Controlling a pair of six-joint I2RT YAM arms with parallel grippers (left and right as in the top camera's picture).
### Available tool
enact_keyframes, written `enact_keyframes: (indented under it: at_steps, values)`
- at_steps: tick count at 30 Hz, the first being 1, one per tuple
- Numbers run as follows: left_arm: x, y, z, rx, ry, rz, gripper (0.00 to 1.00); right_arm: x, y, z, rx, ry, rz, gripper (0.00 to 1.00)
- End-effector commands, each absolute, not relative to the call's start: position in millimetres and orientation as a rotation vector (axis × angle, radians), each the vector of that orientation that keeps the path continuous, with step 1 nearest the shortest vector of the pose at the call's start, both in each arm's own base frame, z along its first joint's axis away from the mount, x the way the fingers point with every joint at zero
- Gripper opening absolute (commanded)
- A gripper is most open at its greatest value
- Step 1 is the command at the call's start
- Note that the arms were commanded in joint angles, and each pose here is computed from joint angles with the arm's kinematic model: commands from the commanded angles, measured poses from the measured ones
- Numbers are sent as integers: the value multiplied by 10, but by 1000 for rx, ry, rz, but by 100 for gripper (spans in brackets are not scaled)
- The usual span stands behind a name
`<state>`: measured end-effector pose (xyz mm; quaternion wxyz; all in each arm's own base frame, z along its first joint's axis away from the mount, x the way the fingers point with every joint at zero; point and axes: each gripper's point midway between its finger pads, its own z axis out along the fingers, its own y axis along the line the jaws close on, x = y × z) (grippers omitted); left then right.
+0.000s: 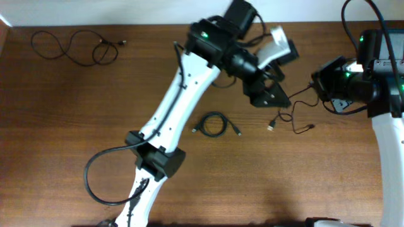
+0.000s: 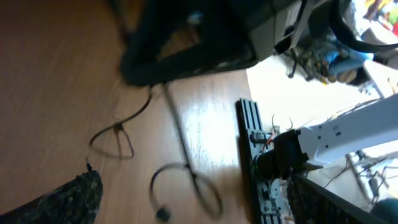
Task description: Untangle cables
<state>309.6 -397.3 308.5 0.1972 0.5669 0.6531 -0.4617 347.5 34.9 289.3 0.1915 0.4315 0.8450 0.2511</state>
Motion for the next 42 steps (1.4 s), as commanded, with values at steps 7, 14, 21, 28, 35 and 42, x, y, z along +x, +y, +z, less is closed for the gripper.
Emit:
enact_keyframes:
  at_steps: [7, 14, 21, 28, 35, 42]
  values:
    - [3060, -4089, 3099, 1655, 1753, -1171, 72, 3436, 646, 3068, 1184, 2395, 962, 4]
    - [3086, -4111, 3121, 1652, 1731, -1163, 23, 3384, 696, 3060, 1188, 2420, 993, 4]
    - [3143, -4079, 3127, 1622, 1758, -1166, 0, 3407, 612, 3028, 1105, 2432, 904, 4]
    - [3264, -3971, 3117, 1566, 1816, -1165, 0, 3423, 591, 3050, 1020, 2439, 876, 14]
    - [3364, -3890, 3011, 1536, 1909, -1081, 0, 3386, 208, 3388, 821, 2353, 765, 99]
    - [3258, -3925, 3025, 1601, 1842, -1103, 0, 3255, -439, 3225, 972, 2338, 522, 98]
